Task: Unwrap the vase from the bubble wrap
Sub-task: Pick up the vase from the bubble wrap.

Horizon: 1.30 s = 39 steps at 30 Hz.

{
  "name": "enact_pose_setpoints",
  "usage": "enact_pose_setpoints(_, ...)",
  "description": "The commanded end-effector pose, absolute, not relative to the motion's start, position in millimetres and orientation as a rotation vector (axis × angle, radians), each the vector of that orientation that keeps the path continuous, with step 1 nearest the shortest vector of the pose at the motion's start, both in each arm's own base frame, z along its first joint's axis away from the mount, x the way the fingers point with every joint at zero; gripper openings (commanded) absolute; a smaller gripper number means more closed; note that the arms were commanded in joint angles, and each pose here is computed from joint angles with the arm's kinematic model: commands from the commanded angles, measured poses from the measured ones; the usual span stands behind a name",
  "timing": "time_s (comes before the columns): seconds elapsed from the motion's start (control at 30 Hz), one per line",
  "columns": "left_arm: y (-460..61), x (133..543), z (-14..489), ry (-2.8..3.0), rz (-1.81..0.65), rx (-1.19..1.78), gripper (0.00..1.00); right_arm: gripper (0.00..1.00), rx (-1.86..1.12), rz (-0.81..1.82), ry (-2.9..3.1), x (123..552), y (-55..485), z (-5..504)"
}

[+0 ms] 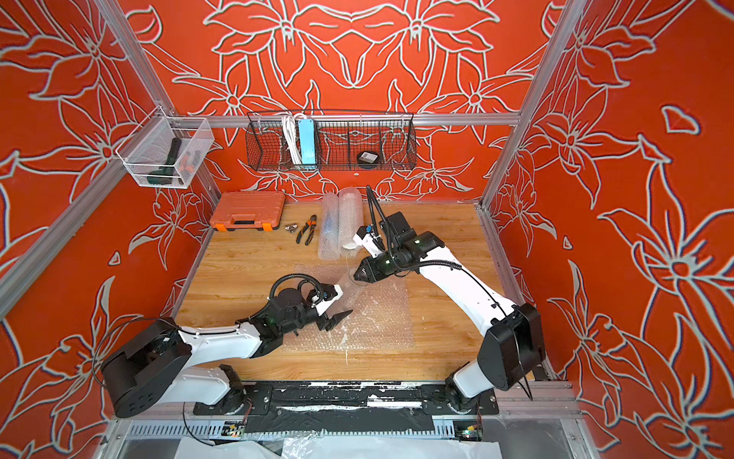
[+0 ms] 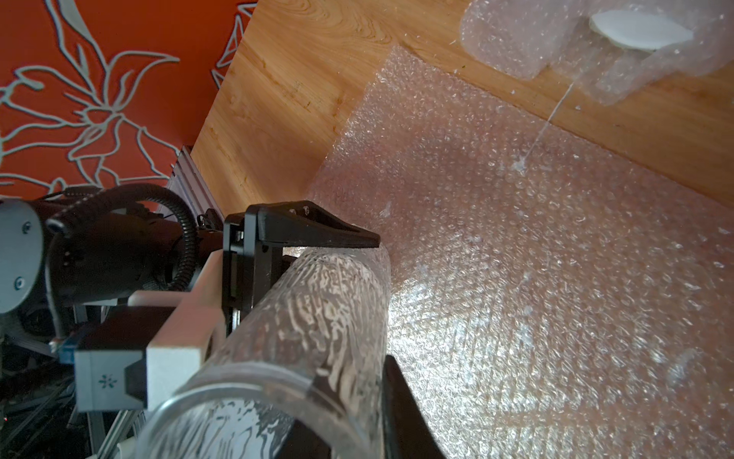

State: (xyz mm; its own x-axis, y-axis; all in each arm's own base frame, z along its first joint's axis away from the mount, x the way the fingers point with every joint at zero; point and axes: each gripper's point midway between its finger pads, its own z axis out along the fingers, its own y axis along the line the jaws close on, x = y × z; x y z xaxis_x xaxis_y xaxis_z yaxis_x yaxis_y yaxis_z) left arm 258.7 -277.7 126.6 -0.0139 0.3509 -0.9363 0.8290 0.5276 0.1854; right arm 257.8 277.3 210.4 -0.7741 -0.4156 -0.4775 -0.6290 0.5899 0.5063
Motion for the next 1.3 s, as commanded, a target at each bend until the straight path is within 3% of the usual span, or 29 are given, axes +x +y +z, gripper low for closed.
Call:
enact_pose_setpoints(0.0, -289.1, 269.1, 170.9, 1.466, -0.530, 0.969, 0.63, 0.08, -0.895, 1.001, 2.520, 248.7, 281.1, 213.8)
enact_pose_setpoints(0.1, -288.6, 269.9, 169.4, 1.473, -0.527, 0.966, 0.64, 0.00, -0.887, 0.942, 2.535, 252.7, 276.4, 211.7)
enact_pose_setpoints(0.33, -288.6, 271.3, 165.0, 1.487, -0.525, 0.964, 0.67, 0.00, -0.873, 0.888, 2.539, 257.8, 272.5, 214.0)
enact_pose_setpoints(0.57, -286.2, 273.3, 164.5, 1.511, -0.527, 0.935, 0.84, 0.00, -0.838, 0.813, 2.533, 265.7, 265.2, 219.0)
enact_pose_setpoints(0.7, -286.9, 270.1, 164.3, 1.518, -0.546, 0.943, 0.89, 0.00, -0.799, 0.783, 2.534, 272.3, 258.1, 222.1)
enact_pose_setpoints(0.97, -283.6, 262.4, 166.3, 1.560, -0.593, 0.927, 0.90, 0.00, -0.705, 0.720, 2.527, 290.7, 236.2, 230.1)
enact_pose_setpoints(1.27, -241.5, 277.3, 206.1, 1.682, -0.533, 0.587, 0.90, 0.00, -0.563, 0.568, 2.534, 328.1, 193.3, 239.7)
